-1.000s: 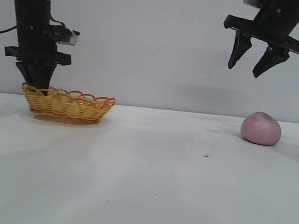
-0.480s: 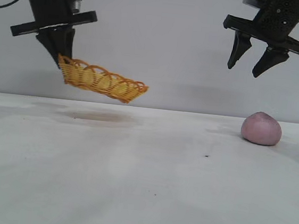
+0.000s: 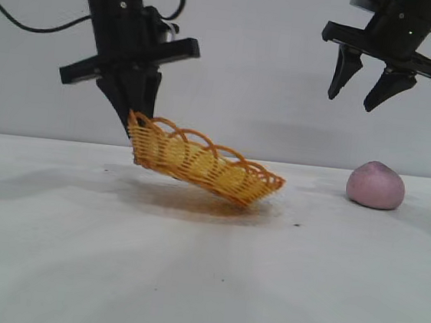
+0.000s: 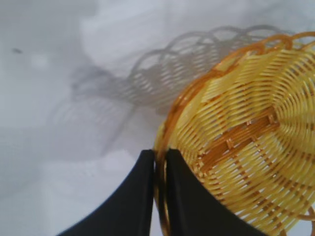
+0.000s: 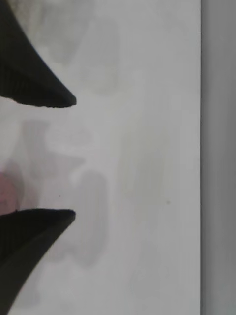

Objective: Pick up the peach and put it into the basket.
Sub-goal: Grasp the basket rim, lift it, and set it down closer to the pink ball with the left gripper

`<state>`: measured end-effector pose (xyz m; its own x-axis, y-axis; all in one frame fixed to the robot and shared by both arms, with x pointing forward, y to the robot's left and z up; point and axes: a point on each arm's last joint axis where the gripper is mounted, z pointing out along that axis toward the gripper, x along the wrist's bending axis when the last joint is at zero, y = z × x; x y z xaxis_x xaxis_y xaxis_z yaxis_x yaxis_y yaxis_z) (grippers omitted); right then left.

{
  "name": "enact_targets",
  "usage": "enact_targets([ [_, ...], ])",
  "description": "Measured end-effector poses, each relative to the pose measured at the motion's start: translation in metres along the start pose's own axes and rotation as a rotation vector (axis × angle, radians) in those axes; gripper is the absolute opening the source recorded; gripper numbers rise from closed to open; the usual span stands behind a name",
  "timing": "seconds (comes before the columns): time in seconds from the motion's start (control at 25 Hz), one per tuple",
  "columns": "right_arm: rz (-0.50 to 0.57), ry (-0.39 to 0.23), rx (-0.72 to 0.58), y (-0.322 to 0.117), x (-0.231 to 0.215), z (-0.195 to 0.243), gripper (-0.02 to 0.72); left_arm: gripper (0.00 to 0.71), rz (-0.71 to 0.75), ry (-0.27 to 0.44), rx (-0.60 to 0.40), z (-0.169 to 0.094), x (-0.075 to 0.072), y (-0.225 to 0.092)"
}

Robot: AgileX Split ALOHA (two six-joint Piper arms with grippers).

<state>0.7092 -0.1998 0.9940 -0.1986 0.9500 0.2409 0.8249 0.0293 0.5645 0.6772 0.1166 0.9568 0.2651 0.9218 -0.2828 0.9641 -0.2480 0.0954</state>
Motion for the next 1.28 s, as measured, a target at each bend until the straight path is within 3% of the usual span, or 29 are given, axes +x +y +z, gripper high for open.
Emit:
enact_targets([
  [0.36,0.0,0.0,0.0,0.0,0.0,0.0,0.413,0.0,-0.086,-0.041,-0.137,0.006,-0.008,0.012],
  [0.6,0.0,0.0,0.0,0.0,0.0,0.0,0.413,0.0,-0.112,-0.043,-0.1,0.033,-0.002,0.013],
  [0.8,0.0,0.0,0.0,0.0,0.0,0.0,0.413,0.0,-0.111,-0.035,-0.098,0.034,-0.001,0.013],
  [0.84,0.0,0.0,0.0,0.0,0.0,0.0,0.413,0.058,-0.104,-0.022,-0.097,0.034,0.001,0.013],
  [0.92,0.0,0.0,0.0,0.0,0.0,0.0,0.413,0.058,-0.093,-0.001,-0.089,0.034,0.002,0.012],
  [1.28,0.0,0.0,0.0,0.0,0.0,0.0,0.413,0.427,-0.066,0.022,-0.059,0.034,0.004,0.009],
])
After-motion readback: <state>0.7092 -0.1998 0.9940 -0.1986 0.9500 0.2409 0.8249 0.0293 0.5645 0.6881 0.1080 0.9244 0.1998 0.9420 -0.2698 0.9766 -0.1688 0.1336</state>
